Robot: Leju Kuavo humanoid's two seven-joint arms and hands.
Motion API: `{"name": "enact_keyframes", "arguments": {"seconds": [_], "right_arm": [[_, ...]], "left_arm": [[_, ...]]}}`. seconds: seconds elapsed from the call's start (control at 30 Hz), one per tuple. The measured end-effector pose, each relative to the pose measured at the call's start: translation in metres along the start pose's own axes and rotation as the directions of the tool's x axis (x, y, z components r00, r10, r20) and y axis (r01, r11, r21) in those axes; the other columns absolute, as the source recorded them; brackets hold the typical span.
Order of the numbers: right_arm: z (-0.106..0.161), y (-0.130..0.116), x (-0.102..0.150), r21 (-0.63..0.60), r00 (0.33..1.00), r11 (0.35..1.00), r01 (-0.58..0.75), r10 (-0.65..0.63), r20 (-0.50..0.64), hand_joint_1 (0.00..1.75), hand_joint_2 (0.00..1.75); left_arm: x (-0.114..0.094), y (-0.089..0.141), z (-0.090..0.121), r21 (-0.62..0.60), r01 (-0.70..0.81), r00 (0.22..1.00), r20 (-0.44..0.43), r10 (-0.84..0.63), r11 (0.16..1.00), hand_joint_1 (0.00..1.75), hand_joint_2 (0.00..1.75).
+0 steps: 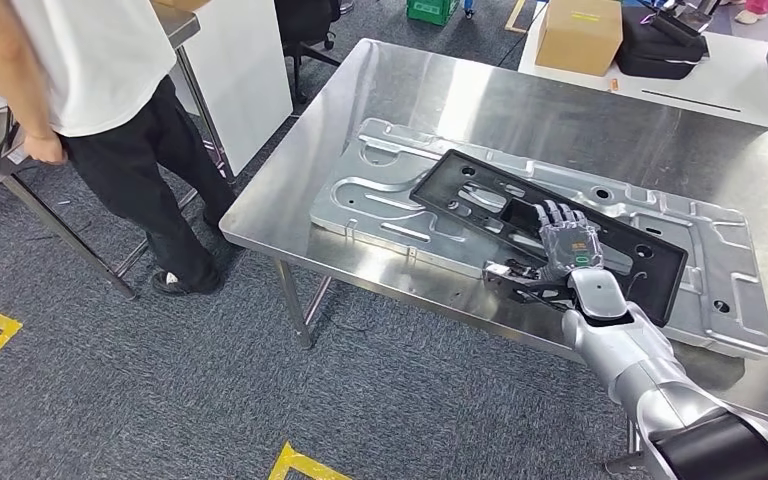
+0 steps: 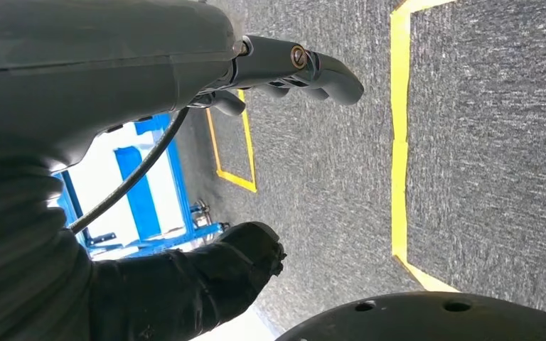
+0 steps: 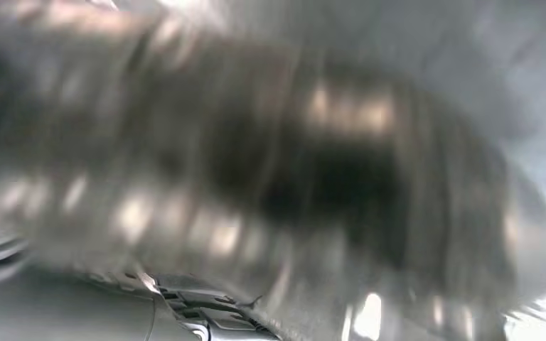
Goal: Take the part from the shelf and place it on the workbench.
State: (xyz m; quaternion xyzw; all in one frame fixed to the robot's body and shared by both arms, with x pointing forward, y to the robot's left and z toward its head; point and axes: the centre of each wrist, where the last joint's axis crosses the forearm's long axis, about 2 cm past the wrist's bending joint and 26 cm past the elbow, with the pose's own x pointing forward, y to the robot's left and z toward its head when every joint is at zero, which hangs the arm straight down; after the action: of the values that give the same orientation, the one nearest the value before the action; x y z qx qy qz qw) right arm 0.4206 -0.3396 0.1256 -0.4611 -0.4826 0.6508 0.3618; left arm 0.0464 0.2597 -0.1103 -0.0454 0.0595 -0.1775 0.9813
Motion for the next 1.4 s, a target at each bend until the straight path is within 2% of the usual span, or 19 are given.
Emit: {"name": "enact_keyframes", "arguments": {"seconds": [0.03,0.17,0.63,0.97,1.23,1.4], "right_arm": [[0.0,0.0,0.0,-0.009,1.0,1.0,-0.003,0.003,-0.003,0.0,0.0],[0.0,-0.002,-0.001,-0.027,1.0,1.0,-0.013,0.013,-0.009,0.0,0.0],[-0.005,-0.019,0.003,-0.178,0.999,0.983,-0.045,0.048,0.011,0.0,0.0],[0.006,-0.032,0.031,-0.329,0.994,0.944,-0.027,0.061,0.094,0.0,0.0],[0.025,-0.027,0.063,-0.382,0.985,0.924,0.032,0.035,0.166,0.0,0.0],[0.032,-0.03,0.069,-0.409,0.984,0.912,0.032,0.043,0.171,0.0,0.0]], "left_arm": [[0.0,0.0,0.0,0.001,-0.002,1.0,-0.001,0.002,1.0,0.0,1.75],[0.0,0.0,0.0,0.002,-0.006,1.0,-0.003,0.006,1.0,0.0,0.0],[0.0,-0.001,0.0,0.003,-0.024,1.0,-0.004,0.024,1.0,0.0,0.0],[0.001,-0.003,0.0,0.009,-0.023,1.0,-0.007,0.023,1.0,0.0,0.0],[-0.002,-0.001,-0.001,0.0,-0.024,1.0,0.001,0.024,1.0,0.0,0.0],[-0.001,0.001,0.0,0.018,-0.027,1.0,0.002,0.027,0.999,0.0,0.0]]}}
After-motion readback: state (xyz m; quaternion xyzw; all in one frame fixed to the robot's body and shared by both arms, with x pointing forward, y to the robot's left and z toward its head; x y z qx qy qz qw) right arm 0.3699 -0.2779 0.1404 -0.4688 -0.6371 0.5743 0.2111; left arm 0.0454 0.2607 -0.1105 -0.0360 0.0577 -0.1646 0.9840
